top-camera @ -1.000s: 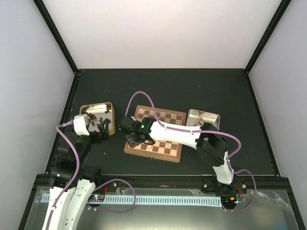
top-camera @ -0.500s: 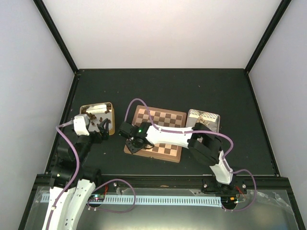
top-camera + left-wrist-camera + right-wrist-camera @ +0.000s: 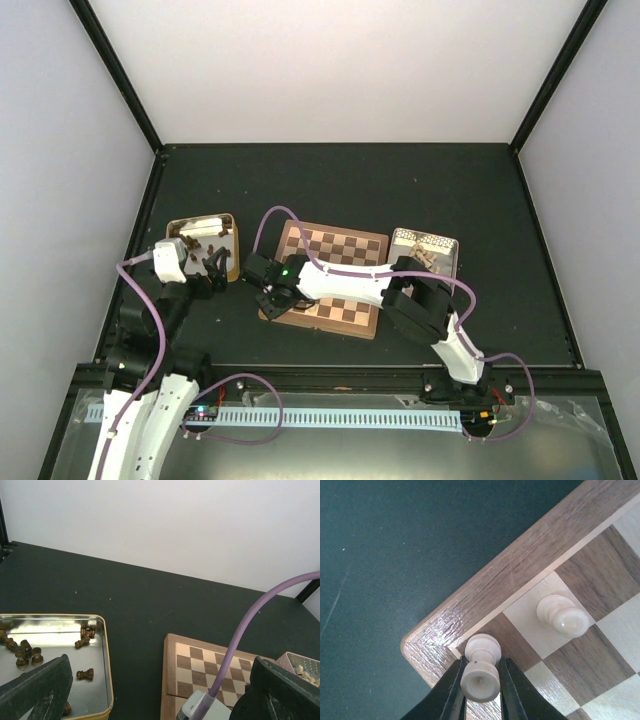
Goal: Set up the chess pieces on the board
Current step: Adjust the chess piece on the chessboard.
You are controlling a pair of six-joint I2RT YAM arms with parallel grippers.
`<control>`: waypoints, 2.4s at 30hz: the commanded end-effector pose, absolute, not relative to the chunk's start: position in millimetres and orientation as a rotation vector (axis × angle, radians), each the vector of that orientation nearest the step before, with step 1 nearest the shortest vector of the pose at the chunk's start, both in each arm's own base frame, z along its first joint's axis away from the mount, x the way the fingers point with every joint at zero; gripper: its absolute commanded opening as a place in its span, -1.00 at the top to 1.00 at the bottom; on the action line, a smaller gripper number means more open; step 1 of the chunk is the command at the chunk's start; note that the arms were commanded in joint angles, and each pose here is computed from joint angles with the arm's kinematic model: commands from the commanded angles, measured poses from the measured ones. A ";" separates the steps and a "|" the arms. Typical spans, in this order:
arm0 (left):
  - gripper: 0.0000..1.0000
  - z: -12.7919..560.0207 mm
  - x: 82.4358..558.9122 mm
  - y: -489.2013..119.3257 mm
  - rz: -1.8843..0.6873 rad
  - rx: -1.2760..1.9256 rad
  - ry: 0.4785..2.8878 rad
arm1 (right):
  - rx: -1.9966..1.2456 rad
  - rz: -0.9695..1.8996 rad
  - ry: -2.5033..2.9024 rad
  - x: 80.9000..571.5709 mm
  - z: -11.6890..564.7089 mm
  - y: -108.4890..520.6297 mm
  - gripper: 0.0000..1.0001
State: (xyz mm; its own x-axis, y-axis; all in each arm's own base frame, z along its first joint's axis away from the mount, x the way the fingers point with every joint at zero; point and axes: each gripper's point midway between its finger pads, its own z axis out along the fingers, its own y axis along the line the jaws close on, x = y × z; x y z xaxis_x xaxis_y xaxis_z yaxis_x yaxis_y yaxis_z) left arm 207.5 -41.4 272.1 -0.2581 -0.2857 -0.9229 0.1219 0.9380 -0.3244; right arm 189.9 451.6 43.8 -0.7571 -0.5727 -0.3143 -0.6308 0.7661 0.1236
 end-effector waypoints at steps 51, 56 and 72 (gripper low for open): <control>-0.98 273.8 206.6 -36.0 -0.364 -0.143 1.787 | -0.936 0.318 2.665 196.6 42.4 462.8 0.61; -0.98 274.0 206.5 -35.7 -0.363 -0.144 1.785 | -0.925 0.297 2.675 198.4 36.0 462.7 0.61; -0.98 274.1 206.7 -34.7 -0.359 -0.150 1.785 | -0.762 0.459 2.501 218.7 129.0 459.3 0.21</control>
State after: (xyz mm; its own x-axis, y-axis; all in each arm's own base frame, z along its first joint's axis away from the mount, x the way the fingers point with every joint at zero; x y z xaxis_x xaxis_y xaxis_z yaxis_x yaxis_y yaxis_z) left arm 207.7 -40.3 272.1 -0.2561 -0.2861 -0.9234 0.1160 0.9392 -0.3232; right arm 206.1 460.3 69.0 -0.7412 -0.5322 -0.4091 -0.6199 0.7766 0.1128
